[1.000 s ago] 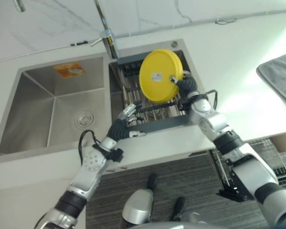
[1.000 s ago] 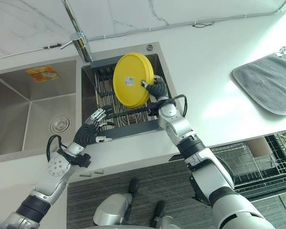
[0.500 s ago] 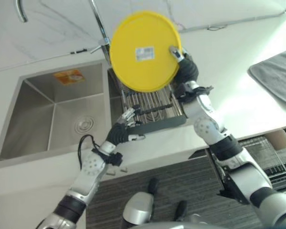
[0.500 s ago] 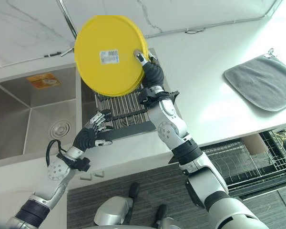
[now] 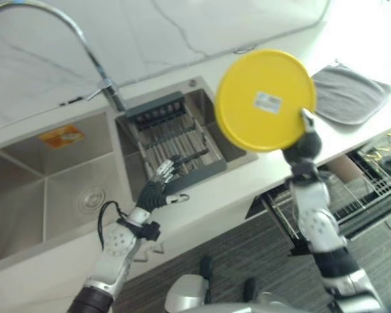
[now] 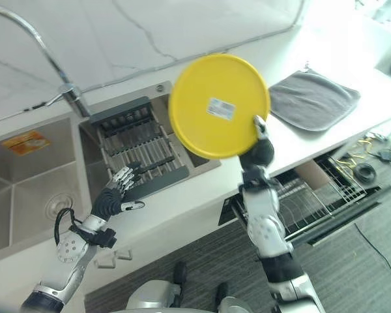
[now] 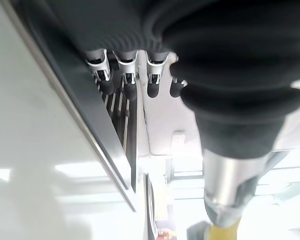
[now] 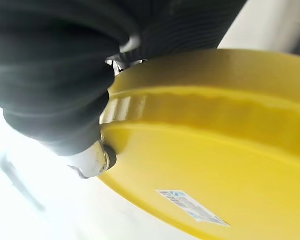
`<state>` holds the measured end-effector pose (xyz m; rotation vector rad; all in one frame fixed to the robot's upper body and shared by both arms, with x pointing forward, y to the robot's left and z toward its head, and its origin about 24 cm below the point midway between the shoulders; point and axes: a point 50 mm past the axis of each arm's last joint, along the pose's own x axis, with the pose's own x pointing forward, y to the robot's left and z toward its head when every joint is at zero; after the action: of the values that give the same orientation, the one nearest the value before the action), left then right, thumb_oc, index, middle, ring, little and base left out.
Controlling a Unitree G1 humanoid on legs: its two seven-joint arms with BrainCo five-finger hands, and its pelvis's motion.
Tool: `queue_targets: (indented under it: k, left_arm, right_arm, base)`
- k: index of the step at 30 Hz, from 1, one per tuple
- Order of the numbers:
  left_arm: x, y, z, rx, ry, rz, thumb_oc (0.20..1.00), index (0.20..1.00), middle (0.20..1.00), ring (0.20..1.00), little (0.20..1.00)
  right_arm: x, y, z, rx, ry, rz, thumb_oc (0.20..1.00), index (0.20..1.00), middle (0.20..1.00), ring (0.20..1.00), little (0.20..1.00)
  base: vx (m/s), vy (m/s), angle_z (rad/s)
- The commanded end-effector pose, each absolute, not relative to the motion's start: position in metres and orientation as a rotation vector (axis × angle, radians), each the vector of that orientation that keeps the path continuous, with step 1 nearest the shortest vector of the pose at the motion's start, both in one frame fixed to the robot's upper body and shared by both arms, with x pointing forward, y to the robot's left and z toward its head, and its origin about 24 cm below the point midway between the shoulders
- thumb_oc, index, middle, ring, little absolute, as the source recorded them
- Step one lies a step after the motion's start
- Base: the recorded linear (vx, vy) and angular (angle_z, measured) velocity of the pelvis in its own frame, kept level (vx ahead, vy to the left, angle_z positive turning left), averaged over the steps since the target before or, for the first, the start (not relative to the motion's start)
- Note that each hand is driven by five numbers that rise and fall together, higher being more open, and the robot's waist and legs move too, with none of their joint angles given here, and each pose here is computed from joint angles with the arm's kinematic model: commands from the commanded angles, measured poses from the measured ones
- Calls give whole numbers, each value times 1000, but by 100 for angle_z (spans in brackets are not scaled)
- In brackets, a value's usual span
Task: Place the dishes in the dishwasher.
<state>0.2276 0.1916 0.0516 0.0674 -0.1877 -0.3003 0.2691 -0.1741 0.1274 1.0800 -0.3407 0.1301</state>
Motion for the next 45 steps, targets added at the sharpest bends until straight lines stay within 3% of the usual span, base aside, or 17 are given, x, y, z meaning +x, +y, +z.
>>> queue_targets:
  k: [1,17,27,45]
  left_arm:
    - [225,188,58,87,-260,-314,1000,1000,1000,1000,1000]
    - [228,198,84,134,-352,-250,1000,1000,1000,1000,1000]
    - [220,209,108,174,-494,-147,1000,1000,1000,1000,1000]
    - [232,193,136,126,-652,-162,1000,1000,1000,1000,1000]
  right_arm:
    - [262,-178,159,1096,-570,302,200,200,200,200,200]
    - [226,-227,116,1085,-613,24,200,200,200,200,200]
    - [252,-203,100,1082,-389,87,200,200,200,200,200]
    - [288,-201,109,904,-300,102,200,200,200,200,200]
  base:
    - [-12,18,-36]
    - [-18,-21,-32]
    - [-4,-127,-59]
    - [-7,27,-5]
